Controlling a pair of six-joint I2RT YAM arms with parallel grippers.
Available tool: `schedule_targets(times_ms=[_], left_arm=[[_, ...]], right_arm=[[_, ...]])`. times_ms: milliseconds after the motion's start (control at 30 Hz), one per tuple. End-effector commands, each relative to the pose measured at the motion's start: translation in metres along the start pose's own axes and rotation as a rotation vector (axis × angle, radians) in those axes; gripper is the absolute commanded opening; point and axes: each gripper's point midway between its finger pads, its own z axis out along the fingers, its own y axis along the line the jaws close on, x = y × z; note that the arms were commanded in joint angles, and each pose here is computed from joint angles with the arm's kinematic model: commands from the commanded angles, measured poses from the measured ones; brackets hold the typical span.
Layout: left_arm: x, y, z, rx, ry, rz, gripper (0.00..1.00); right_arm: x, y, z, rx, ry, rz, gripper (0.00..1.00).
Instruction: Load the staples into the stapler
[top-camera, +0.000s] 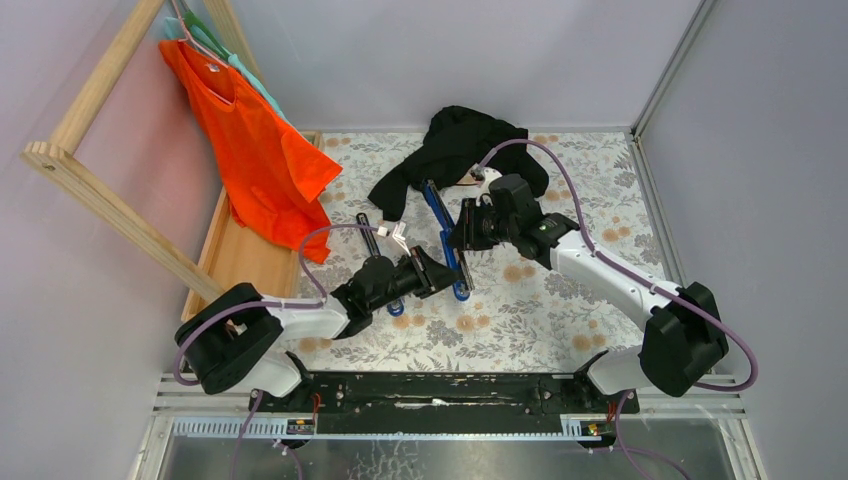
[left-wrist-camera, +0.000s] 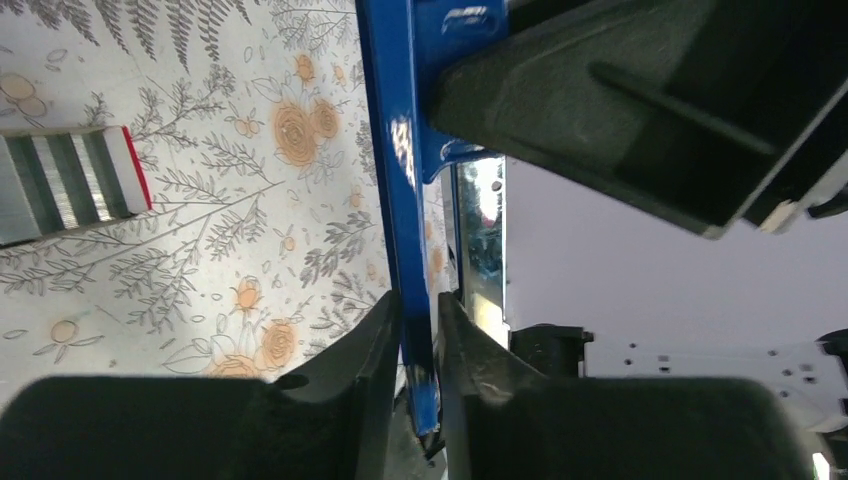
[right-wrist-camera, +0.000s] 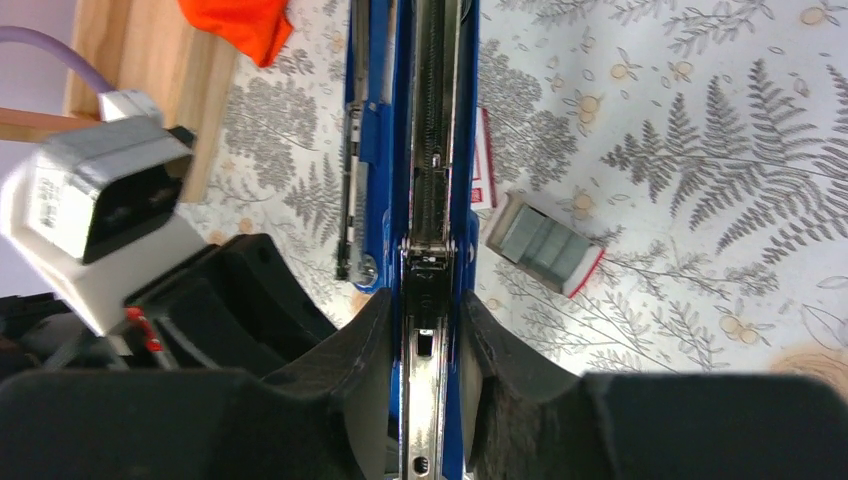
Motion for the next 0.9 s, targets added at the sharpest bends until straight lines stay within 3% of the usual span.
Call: schedule_targets(times_ms=[0, 100, 267, 600, 867], left_arm=[[-0.018, -0.041, 0.004, 0.140, -0.066, 0.041, 0.36], [-0.015, -0.031, 0.004, 0.096, -0.056, 0.053, 0.50], [-0.016, -0.016, -0.003, 0.026, -0.065, 0.086, 0.60], [-0.043, 0.027, -0.039, -0.319, -0.132, 0.271, 0.88], [-0.062, 0.058, -0.077, -0.557, -0.168, 0.342, 0.94]], right_arm=[[-0.016, -0.003, -0.006, 0.053, -0.055, -0.080, 0.00], [-0.019, -0.014, -0.011, 0.112, -0.068, -0.105, 0.00], [-0.022, -0.040, -0.017, 0.251, -0.088, -0.148, 0.00], [-0.017, -0.108, -0.015, 0.570, -0.091, -0.219, 0.00], [0.003, -0.136, 0.013, 0.637, -0.012, -0.239, 0.00]])
